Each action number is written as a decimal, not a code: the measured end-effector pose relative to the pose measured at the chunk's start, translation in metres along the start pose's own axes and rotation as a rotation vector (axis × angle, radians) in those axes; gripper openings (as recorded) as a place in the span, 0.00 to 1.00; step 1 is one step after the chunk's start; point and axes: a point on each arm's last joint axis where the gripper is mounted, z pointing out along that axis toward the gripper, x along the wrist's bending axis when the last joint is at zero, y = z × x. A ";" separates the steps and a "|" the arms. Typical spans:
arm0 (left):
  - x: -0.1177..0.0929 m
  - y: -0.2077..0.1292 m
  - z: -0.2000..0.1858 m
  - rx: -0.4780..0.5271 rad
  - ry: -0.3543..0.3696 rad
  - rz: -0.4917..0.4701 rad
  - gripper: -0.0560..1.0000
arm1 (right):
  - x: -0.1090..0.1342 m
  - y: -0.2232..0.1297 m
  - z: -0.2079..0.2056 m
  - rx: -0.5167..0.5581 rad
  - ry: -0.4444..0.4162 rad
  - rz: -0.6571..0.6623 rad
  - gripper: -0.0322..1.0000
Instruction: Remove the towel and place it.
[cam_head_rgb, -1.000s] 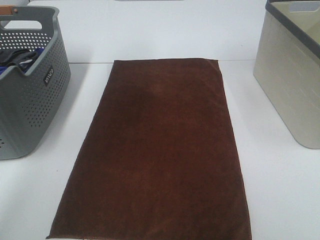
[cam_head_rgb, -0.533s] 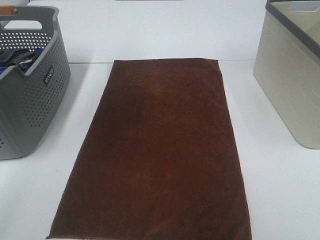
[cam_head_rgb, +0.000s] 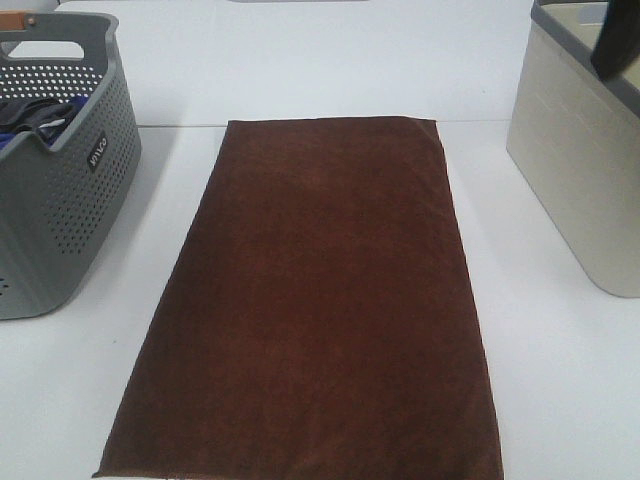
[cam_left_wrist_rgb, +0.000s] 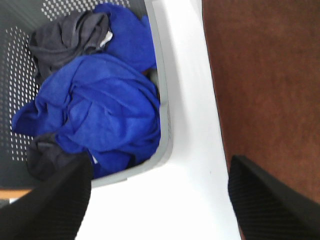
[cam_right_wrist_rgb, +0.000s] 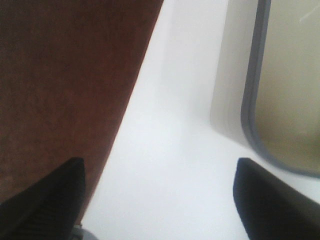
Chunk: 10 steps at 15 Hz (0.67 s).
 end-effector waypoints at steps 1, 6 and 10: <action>0.003 -0.024 -0.003 0.028 -0.015 -0.004 0.74 | 0.001 -0.023 0.002 0.036 0.006 0.000 0.78; 0.013 -0.131 -0.019 0.074 -0.106 -0.040 0.74 | 0.006 -0.137 0.008 0.118 0.049 0.014 0.78; 0.018 -0.194 -0.019 0.061 -0.156 -0.063 0.74 | 0.008 -0.195 -0.002 0.014 0.070 0.027 0.78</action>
